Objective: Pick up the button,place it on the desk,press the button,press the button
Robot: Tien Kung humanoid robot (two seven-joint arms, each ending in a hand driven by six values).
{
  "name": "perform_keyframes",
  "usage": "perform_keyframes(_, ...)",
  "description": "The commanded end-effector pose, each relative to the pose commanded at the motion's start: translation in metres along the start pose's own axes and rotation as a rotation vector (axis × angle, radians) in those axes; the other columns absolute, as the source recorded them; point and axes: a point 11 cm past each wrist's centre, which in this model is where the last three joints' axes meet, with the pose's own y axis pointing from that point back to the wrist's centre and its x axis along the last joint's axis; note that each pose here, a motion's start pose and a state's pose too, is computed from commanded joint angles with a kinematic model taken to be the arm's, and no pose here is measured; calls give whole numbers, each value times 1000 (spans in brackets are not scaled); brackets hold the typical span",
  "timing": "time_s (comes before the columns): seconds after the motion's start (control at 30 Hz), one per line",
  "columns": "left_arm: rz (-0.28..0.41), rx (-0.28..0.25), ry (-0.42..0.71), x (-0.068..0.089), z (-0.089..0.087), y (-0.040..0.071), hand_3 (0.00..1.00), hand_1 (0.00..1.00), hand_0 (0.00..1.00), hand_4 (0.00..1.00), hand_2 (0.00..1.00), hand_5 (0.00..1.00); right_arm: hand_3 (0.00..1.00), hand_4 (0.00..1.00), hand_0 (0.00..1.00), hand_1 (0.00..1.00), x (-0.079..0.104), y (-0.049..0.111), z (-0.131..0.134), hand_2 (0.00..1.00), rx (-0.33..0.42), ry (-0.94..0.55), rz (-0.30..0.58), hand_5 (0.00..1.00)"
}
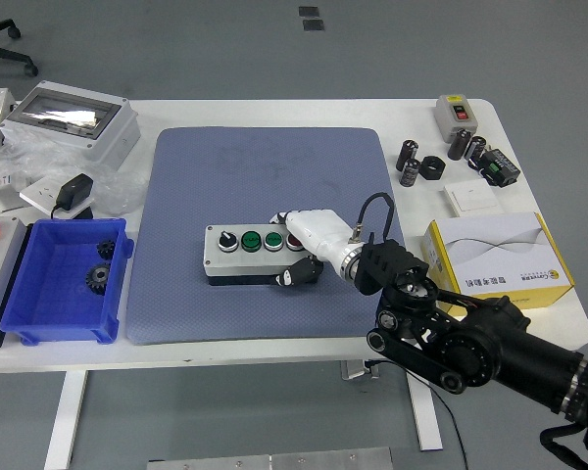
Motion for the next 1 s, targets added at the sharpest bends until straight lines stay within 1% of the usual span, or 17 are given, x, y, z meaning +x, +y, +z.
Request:
perform_keyframes(0.03, 0, 0, 0, 0, 0, 0, 616, 548, 620, 533, 514, 205, 867, 548, 770, 783, 0, 0, 0, 839, -1, -3, -2, 266)
perform_keyframes(0.07, 0, 0, 0, 0, 0, 0, 615, 546, 619, 532, 514, 206, 896, 565, 768, 786, 0, 0, 0, 853, -3, -6, -5, 257)
perform_keyframes(0.43, 0, 1, 1, 0, -1, 0, 615, 546, 619, 531, 514, 206, 898, 586, 764, 788, 0, 2, 3, 861, -18, -17, -31, 264)
perform_keyframes(0.47, 0, 2, 1, 0, -1, 0, 613, 546, 619, 528, 513, 207, 923, 614, 769, 807, 0, 2, 3, 891, -18, -17, -31, 250)
perform_keyframes(0.63, 0, 2, 2, 0, -1, 0, 613, 546, 619, 528, 513, 207, 923, 614, 769, 807, 3, 3, 3, 891, -17, -20, -29, 250)
perform_keyframes(0.67, 0, 2, 2, 0, -2, 0, 612, 545, 619, 524, 512, 209, 998, 762, 786, 865, 4, 4, 3, 953, -17, -21, -29, 331)
perform_keyframes(0.83, -2, 1, 3, 0, -1, 0, 612, 545, 619, 524, 512, 209, 998, 762, 786, 865, 5, 4, 3, 953, -14, -25, -27, 331)
perform_keyframes(0.87, -2, 1, 4, 0, -1, 0, 611, 543, 619, 521, 512, 212, 998, 802, 787, 878, 5, 4, 3, 966, -12, -26, -27, 335)
perform_keyframes(1.0, -3, -1, 5, 0, 0, 0, 611, 543, 619, 521, 512, 212, 998, 802, 787, 878, 4, 4, 3, 966, -6, -27, -27, 335)
